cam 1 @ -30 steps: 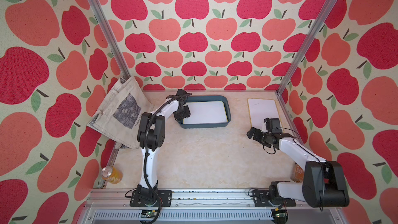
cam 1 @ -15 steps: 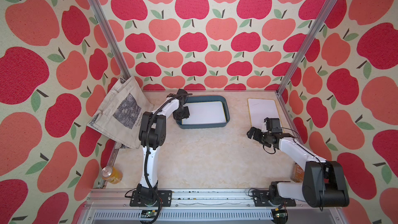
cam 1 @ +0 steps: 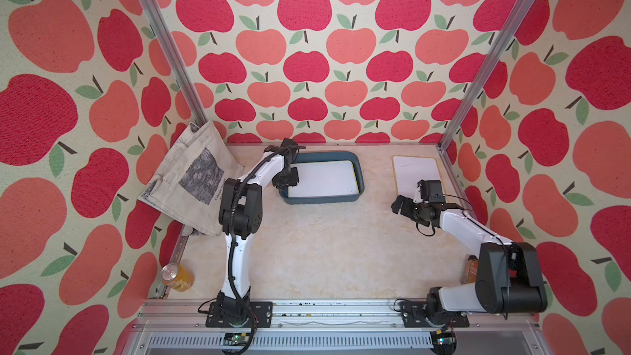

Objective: Put the whiteboard into the storage box
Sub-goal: Move the whiteboard to the center of the board.

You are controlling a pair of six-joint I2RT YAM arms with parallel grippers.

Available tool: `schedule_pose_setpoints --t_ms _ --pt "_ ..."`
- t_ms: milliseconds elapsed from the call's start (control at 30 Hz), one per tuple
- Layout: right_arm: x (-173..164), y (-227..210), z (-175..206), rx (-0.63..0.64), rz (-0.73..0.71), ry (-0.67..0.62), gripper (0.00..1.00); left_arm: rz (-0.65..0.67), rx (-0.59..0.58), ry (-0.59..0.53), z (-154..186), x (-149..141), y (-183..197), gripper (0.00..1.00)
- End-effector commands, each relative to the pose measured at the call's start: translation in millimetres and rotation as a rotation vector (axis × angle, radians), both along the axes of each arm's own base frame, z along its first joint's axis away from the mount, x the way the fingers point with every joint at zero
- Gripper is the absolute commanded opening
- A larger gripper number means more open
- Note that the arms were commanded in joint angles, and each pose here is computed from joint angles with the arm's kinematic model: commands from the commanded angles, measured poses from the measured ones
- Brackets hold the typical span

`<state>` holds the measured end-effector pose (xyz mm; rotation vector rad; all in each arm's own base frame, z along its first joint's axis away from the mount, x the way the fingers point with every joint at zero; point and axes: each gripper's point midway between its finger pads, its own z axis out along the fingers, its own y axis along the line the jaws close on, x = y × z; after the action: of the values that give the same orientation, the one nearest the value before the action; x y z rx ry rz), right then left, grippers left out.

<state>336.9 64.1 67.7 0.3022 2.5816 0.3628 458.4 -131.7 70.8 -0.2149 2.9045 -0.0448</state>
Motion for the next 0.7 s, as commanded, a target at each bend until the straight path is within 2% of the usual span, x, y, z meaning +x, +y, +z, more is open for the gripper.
schedule_pose_setpoints --t_ms 0,133,333,667 --pt "10 -7 3 -0.038 -0.002 -0.013 0.99 -0.036 0.030 -0.053 33 -4 4 0.43" --pt "18 -7 0 -0.056 0.007 -0.017 0.98 -0.059 -0.041 -0.118 61 -12 -7 0.43" --pt "31 -3 -6 -0.045 0.020 -0.024 0.98 -0.070 -0.197 -0.207 94 -41 -18 0.43" --pt "54 12 -24 -0.020 0.036 0.006 0.97 -0.042 -0.216 -0.217 94 -103 9 0.43"
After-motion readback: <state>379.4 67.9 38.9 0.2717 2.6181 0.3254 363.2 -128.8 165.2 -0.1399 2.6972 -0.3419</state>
